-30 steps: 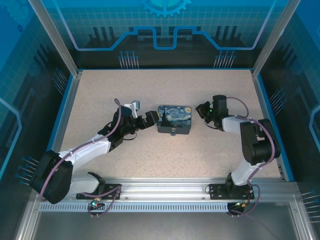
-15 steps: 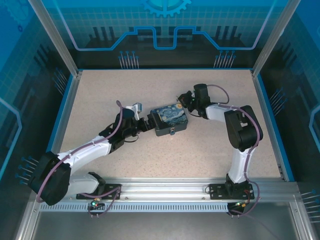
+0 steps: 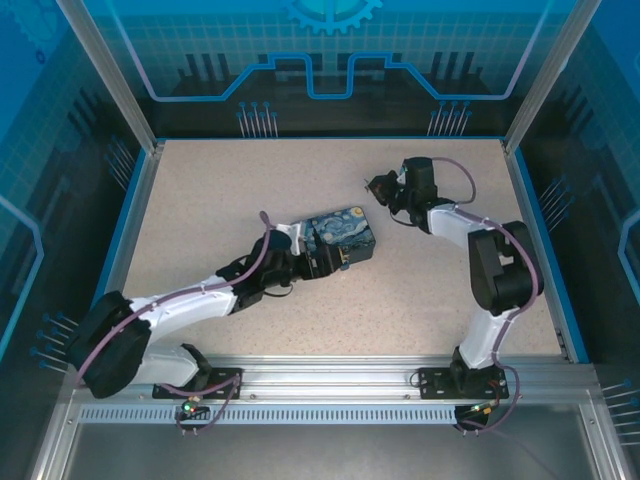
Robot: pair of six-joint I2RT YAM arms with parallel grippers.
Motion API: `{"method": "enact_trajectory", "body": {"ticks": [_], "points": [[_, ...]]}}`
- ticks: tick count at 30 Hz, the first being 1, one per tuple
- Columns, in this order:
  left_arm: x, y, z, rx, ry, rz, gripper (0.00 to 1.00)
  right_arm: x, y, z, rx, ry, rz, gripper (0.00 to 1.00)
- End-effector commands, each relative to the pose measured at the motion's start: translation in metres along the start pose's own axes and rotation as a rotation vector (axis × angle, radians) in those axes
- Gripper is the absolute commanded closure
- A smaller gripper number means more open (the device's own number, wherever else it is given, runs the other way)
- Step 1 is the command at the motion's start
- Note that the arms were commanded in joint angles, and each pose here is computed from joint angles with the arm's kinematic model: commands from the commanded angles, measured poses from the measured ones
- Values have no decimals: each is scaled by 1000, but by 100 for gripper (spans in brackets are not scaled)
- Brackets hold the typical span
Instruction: Unlock the padlock with the key
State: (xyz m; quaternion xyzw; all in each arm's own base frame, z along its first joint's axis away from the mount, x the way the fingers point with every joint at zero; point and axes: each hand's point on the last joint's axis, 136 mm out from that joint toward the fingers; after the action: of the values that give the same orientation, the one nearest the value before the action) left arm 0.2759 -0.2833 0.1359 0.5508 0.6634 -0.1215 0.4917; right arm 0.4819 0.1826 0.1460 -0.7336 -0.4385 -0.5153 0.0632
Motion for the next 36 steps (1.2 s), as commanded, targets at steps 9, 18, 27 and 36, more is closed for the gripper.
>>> {"method": "enact_trajectory", "body": {"ticks": [9,18,27,36], "points": [[15,-35,57,89,67,205,1,27,-53,-19,156,92,-102,100],[30,-38,80,9,131,397,1,39,-67,-6,199,113,-128,100],[35,-39,94,-148,247,633,2,33,-75,10,235,116,-120,100],[54,-30,98,-270,349,659,1,25,-81,16,255,109,-112,100]]}}
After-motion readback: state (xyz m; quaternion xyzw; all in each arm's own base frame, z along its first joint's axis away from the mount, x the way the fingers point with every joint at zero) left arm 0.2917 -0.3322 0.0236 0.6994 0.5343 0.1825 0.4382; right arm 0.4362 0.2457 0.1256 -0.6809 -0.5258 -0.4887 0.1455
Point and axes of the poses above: each hand's point on the last joint's axis, 136 mm out from that joint toward the fingers, its own z axis out along the fingers, its own x axis along the line the jaws close on, y = z × x, and after that the axes turned 7 degrees about -z, right-handed
